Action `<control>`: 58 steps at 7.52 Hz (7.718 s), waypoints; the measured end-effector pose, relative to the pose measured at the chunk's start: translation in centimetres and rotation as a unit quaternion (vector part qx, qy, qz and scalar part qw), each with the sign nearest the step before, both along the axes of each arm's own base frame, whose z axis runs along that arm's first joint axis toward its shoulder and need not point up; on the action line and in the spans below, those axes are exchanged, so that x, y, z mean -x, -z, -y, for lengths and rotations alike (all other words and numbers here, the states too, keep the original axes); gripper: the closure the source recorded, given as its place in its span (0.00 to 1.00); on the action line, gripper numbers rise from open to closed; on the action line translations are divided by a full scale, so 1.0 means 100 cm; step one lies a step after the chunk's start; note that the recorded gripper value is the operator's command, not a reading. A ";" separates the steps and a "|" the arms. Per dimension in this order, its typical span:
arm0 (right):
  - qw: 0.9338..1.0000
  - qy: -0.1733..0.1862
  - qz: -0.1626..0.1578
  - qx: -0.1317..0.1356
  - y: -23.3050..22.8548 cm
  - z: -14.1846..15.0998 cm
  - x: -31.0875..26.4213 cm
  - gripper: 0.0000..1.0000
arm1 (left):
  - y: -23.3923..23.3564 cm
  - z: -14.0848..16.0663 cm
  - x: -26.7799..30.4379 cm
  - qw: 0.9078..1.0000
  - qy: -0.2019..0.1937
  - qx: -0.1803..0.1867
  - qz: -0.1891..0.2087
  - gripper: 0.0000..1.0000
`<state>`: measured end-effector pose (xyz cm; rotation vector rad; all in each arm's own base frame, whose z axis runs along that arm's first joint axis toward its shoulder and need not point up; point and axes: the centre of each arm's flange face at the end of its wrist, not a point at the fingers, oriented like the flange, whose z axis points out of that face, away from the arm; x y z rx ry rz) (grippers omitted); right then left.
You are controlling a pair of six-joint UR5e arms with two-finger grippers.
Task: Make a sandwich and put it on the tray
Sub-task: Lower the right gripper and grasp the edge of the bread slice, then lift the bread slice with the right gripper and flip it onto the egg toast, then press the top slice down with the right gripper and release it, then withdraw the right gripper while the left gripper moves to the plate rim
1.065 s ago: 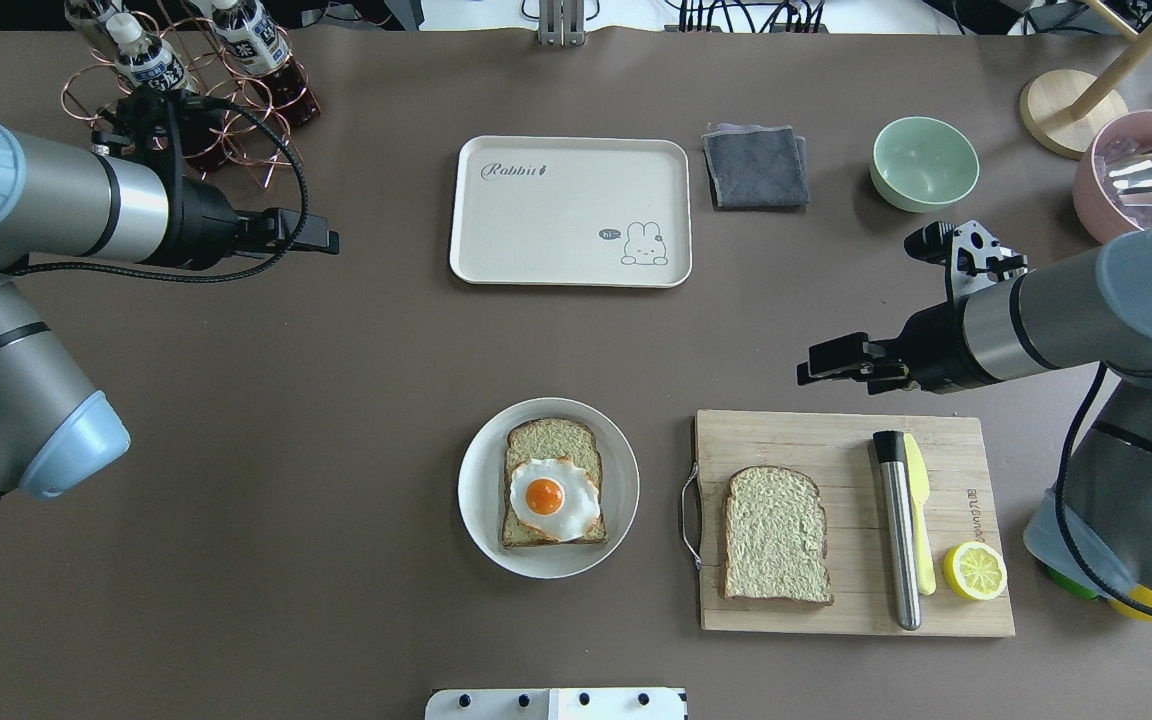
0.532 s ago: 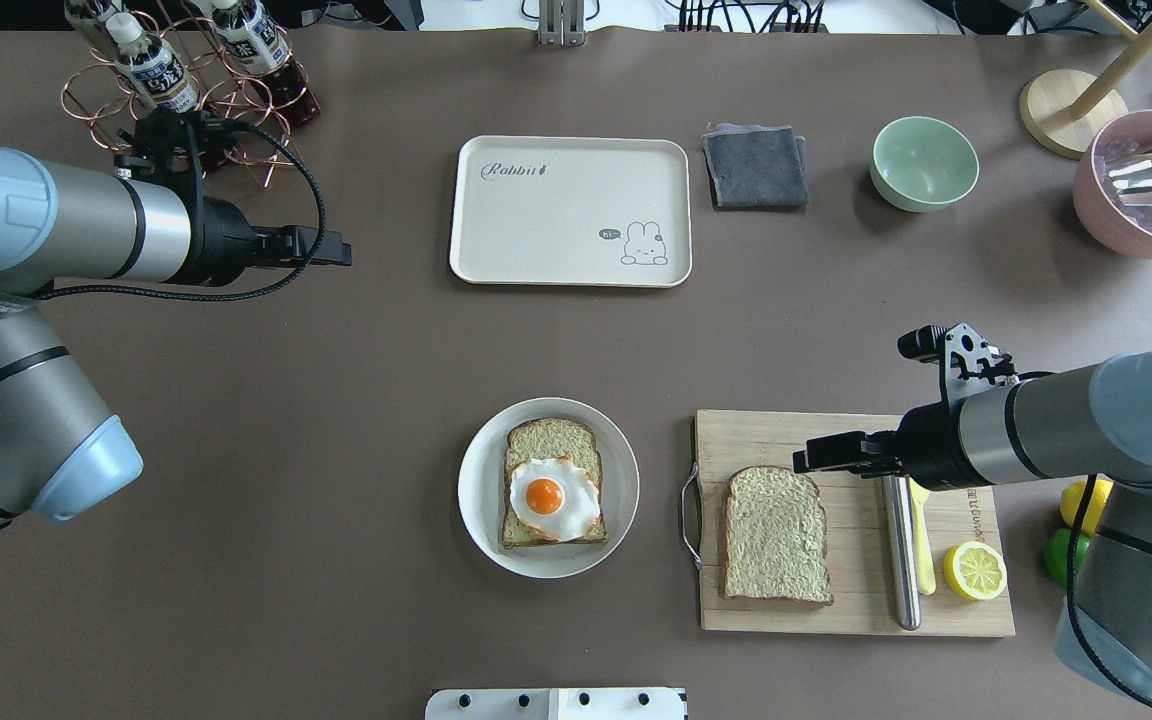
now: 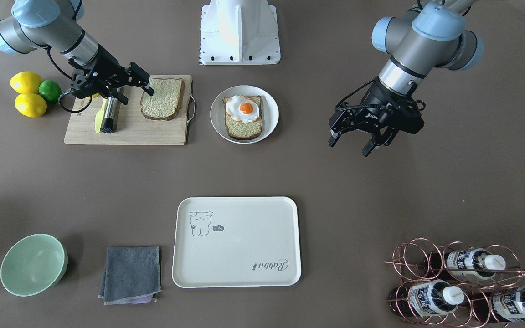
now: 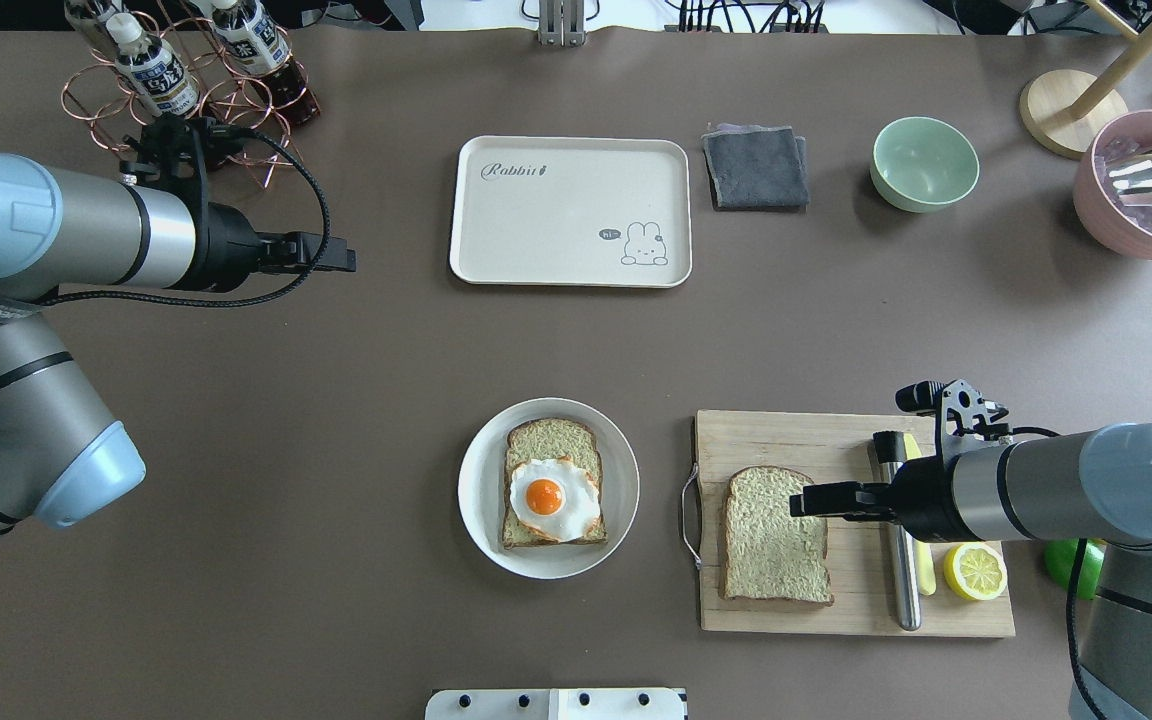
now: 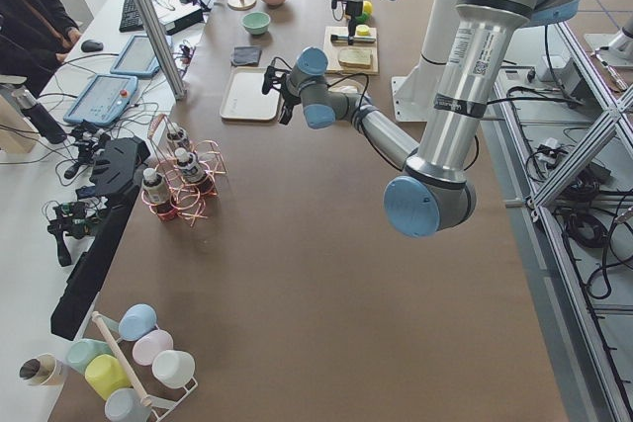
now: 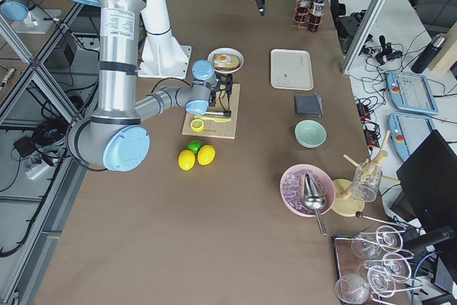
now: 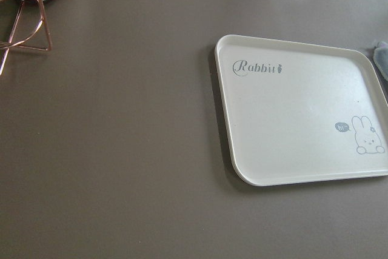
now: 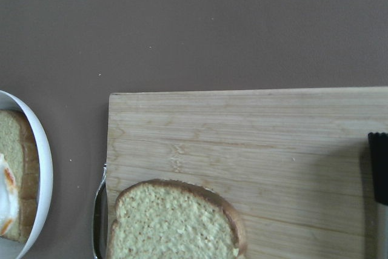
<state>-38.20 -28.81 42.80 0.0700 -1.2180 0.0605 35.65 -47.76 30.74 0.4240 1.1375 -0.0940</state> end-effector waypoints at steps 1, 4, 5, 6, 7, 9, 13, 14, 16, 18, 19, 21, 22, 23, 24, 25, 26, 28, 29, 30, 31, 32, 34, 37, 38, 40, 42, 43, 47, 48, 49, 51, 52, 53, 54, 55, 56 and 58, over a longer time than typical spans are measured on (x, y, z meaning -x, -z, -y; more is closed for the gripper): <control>1.000 -0.002 -0.003 -0.001 -0.001 -0.007 0.008 0.10 | -0.001 0.000 0.000 1.000 0.000 0.000 0.001 0.03; 1.000 -0.001 -0.008 -0.002 -0.002 -0.014 0.015 0.11 | -0.005 -0.002 0.001 1.000 -0.001 0.001 0.003 0.03; 1.000 0.001 -0.014 0.000 -0.003 -0.015 0.017 0.11 | -0.008 -0.003 0.002 1.000 -0.001 0.000 0.002 0.03; 1.000 0.003 -0.025 0.004 -0.003 -0.017 0.020 0.17 | -0.011 -0.004 0.004 1.000 -0.001 -0.001 0.002 0.03; 0.999 0.004 -0.031 0.007 -0.004 -0.018 0.021 0.29 | -0.012 -0.005 0.004 1.000 -0.001 -0.001 0.001 0.03; 0.999 0.001 -0.035 0.006 -0.003 -0.018 0.023 0.91 | -0.012 -0.006 0.005 1.000 -0.002 -0.002 0.000 0.03; 1.000 -0.003 -0.031 0.004 0.001 -0.015 0.023 1.00 | -0.011 -0.006 0.004 1.000 -0.004 -0.005 0.000 0.04; 1.000 -0.003 -0.030 0.004 0.001 -0.014 0.022 1.00 | -0.010 -0.005 0.004 1.000 -0.004 -0.005 -0.001 0.05; 1.000 0.001 -0.022 0.008 0.005 -0.011 0.015 1.00 | -0.008 -0.005 0.003 1.000 -0.005 -0.006 -0.002 0.05; 1.000 0.016 0.004 0.026 0.022 0.010 -0.014 1.00 | -0.007 -0.004 0.003 1.000 -0.006 -0.006 -0.002 0.05; 0.999 0.020 0.017 0.039 0.030 0.021 -0.031 1.00 | -0.007 -0.004 0.003 1.000 -0.006 -0.006 -0.002 0.05; 0.997 0.022 0.057 0.045 0.044 0.030 -0.047 1.00 | -0.009 -0.005 0.004 1.000 -0.006 -0.005 -0.002 0.05; 0.994 0.014 0.090 0.057 0.056 0.033 -0.045 1.00 | -0.011 -0.005 0.004 1.000 -0.005 -0.004 -0.001 0.05; 0.989 0.001 0.123 0.078 0.077 0.041 -0.035 1.00 | -0.012 -0.006 0.005 1.000 -0.005 -0.003 0.000 0.05; 0.985 -0.014 0.146 0.093 0.096 0.049 -0.019 1.00 | -0.014 -0.006 0.006 1.000 -0.004 -0.001 0.000 0.04; 0.982 -0.024 0.157 0.099 0.107 0.048 0.001 1.00 | -0.016 -0.008 0.007 1.000 -0.004 0.000 -0.001 0.04; 0.981 -0.035 0.163 0.099 0.115 0.044 0.023 1.00 | -0.017 -0.008 0.008 1.000 -0.005 0.000 -0.002 0.04; 0.980 -0.047 0.167 0.096 0.125 0.034 0.064 1.00 | -0.017 -0.009 0.008 1.000 -0.005 -0.001 -0.004 0.04; 0.980 -0.055 0.167 0.094 0.128 0.031 0.082 1.00 | -0.017 -0.009 0.008 1.000 -0.006 -0.001 -0.004 0.04; 0.980 -0.061 0.167 0.093 0.129 0.030 0.094 1.00 | -0.017 -0.009 0.008 1.000 -0.006 -0.001 -0.004 0.04; 0.980 -0.064 0.166 0.093 0.130 0.032 0.104 1.00 | -0.017 -0.008 0.007 1.000 -0.007 -0.001 -0.003 0.04; 0.980 -0.066 0.164 0.093 0.131 0.034 0.113 1.00 | -0.018 -0.008 0.007 1.000 -0.007 -0.001 -0.002 0.04; 0.981 -0.070 0.156 0.093 0.126 0.032 0.132 1.00 | -0.019 -0.008 0.007 1.000 -0.007 -0.001 -0.002 0.04; 0.982 -0.072 0.149 0.092 0.128 0.021 0.150 1.00 | -0.019 -0.008 0.007 1.000 -0.007 -0.001 -0.001 0.04; 0.982 -0.071 0.148 0.092 0.129 0.019 0.152 1.00 | -0.019 -0.008 0.007 1.000 -0.007 -0.001 -0.001 0.04; 0.983 -0.072 0.145 0.090 0.128 0.017 0.154 0.16 | -0.019 -0.008 0.007 1.000 -0.007 -0.001 -0.001 0.04; 0.983 -0.075 0.140 0.090 0.126 0.020 0.153 0.01 | -0.019 -0.008 0.007 1.000 -0.007 -0.001 -0.001 0.04; 0.983 -0.077 0.139 0.090 0.126 0.022 0.152 0.01 | -0.019 -0.008 0.007 1.000 -0.007 -0.001 -0.001 0.04; 0.984 -0.080 0.124 0.097 0.153 0.037 0.123 0.01 | -0.009 -0.008 0.005 1.000 -0.006 -0.002 -0.010 0.03; 0.985 -0.082 0.107 0.105 0.167 0.045 0.108 0.01 | -0.002 -0.011 -0.006 1.000 -0.008 0.009 -0.020 0.03; 0.985 -0.088 0.087 0.117 0.176 0.061 0.088 0.01 | 0.008 -0.021 -0.024 0.999 -0.013 0.020 -0.031 0.03; 0.985 -0.121 0.031 0.120 0.169 0.112 0.042 0.01 | 0.028 -0.052 -0.073 0.998 -0.014 0.026 -0.046 0.03; 0.986 -0.133 -0.017 0.099 0.156 0.138 0.022 0.01 | 0.035 -0.071 -0.095 0.998 -0.013 0.029 -0.053 0.03; 0.985 -0.136 -0.068 0.076 0.142 0.158 0.007 0.01 | 0.040 -0.088 -0.113 0.998 -0.013 0.033 -0.058 0.03; 0.983 -0.130 -0.119 0.055 0.125 0.174 -0.007 0.01 | 0.042 -0.104 -0.126 0.997 -0.014 0.035 -0.061 0.03; 0.978 -0.116 -0.170 0.035 0.105 0.187 -0.022 0.01 | 0.042 -0.116 -0.137 0.997 -0.019 0.036 -0.061 0.05; 0.973 -0.096 -0.210 0.011 0.082 0.198 -0.040 0.01 | 0.041 -0.128 -0.146 0.997 -0.026 0.036 -0.060 0.09; 0.971 -0.062 -0.229 0.000 0.054 0.213 -0.077 0.01 | 0.037 -0.138 -0.156 0.997 -0.031 0.037 -0.055 0.26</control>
